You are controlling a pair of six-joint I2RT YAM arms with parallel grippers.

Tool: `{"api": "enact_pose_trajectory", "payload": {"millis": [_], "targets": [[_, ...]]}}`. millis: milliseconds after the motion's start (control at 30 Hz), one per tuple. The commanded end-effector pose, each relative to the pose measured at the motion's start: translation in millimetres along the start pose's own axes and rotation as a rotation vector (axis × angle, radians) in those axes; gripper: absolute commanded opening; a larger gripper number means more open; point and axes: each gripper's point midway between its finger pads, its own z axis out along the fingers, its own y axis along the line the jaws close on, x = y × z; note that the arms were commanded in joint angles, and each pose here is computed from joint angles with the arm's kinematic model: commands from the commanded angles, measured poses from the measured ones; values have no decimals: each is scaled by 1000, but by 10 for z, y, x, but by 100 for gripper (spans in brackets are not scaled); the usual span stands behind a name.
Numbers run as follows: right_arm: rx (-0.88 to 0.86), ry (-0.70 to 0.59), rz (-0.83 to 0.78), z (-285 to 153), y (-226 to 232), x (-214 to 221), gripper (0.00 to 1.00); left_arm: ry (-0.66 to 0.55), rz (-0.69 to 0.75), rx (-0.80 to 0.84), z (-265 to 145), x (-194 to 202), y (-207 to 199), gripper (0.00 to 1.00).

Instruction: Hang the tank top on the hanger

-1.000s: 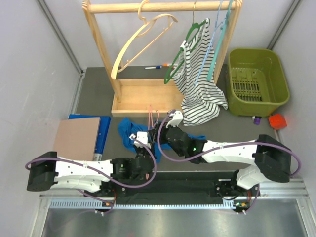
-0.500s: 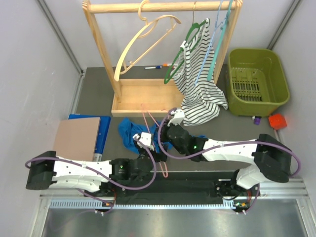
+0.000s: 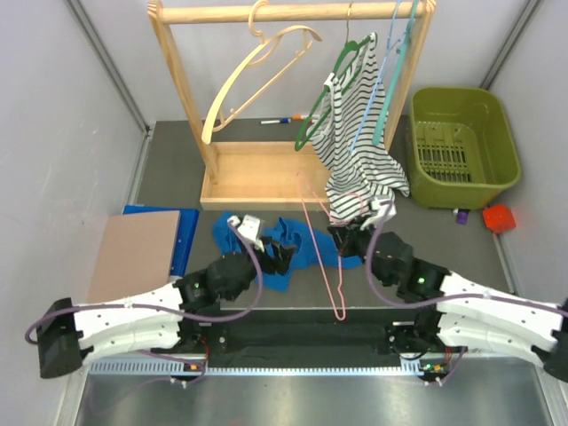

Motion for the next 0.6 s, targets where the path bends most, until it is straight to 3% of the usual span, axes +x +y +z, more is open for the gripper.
{"api": "enact_pose_trajectory", "payload": {"millis": [0,67,267,567], "targets": [[61,-2,-16,-383,-293,-113,0,65,-32,130,242,12,-76,68],[86,-10,2,-492,-392,-143,0,81,-22,138,380,77,-98,62],[151,-42,21,-738,-649,-211,0,141,-61,193,760,254,-324,60],[157,-30,25,-777,-693,-170,0,201,-72,0,996,540,6,56]]}}
